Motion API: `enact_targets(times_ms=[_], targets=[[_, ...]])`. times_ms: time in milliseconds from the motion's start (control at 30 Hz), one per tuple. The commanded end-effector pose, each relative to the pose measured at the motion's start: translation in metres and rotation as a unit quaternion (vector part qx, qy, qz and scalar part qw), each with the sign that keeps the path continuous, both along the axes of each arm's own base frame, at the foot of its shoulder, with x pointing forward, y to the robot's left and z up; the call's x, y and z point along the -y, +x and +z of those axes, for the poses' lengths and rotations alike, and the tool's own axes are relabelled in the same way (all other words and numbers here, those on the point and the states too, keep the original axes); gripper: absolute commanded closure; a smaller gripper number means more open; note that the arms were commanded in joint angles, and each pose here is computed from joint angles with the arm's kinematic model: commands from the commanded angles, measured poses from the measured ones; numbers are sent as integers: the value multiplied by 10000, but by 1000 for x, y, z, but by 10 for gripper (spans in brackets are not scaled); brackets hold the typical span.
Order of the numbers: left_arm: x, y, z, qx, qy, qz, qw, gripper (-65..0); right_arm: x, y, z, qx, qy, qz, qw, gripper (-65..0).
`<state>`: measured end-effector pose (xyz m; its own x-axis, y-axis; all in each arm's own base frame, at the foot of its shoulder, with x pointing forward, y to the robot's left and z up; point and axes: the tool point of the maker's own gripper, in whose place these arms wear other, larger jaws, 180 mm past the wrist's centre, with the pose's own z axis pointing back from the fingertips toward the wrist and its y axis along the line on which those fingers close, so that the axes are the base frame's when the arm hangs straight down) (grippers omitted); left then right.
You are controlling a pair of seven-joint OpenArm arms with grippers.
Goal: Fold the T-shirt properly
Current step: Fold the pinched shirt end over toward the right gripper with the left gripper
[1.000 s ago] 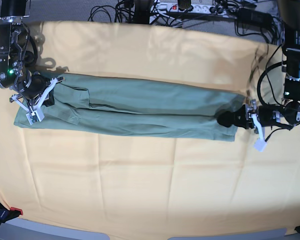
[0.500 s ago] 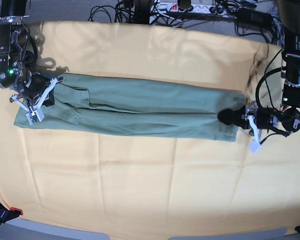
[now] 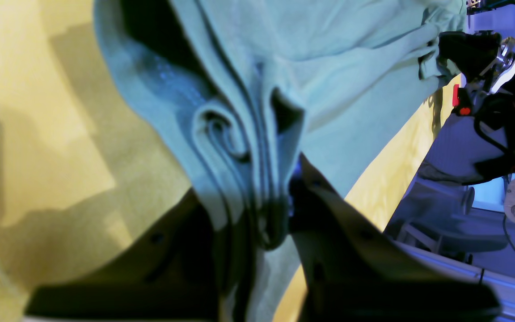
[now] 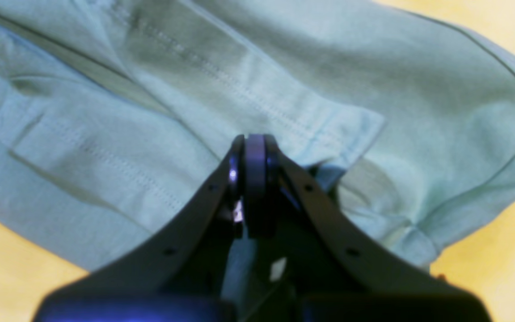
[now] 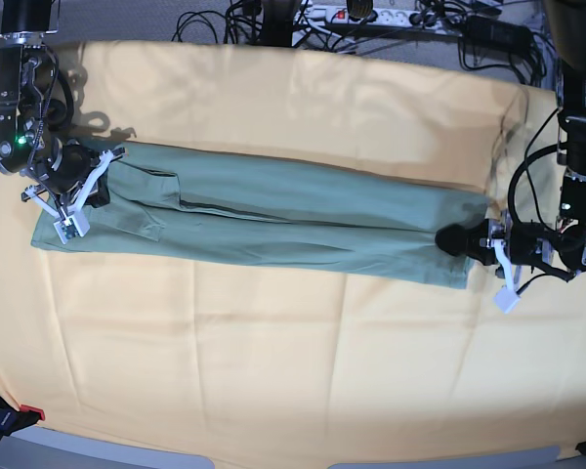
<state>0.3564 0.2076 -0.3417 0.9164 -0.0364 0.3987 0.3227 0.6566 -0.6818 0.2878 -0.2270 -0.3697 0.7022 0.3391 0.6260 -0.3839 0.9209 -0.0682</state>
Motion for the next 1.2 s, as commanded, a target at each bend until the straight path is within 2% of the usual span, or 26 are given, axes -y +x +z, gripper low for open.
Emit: enact_targets(times_ms=[0,233,467,600,933,1167], targets=[[-8,14,19,267,-20,109,9996,0,5,6,9,135,-97,14,9999,0],[-4,25,38,416,11,52,9991,0,5,6,9,134,-96,18,9999,0],[37,30,65,981,-66,-579,9935,0,2,6,9,153,-65,54,9998,0],[74,25,64,1012,-309,-957,9898,0,2,6,9,149,-67,52,9999,0],[158,19,66,1027,-1131,-1426,9779,0,3,6,9,149,-67,52,9999,0],[219,9,78,1226,-1720,-1864,9595,0,2,6,9,149,-65,52,9999,0]])
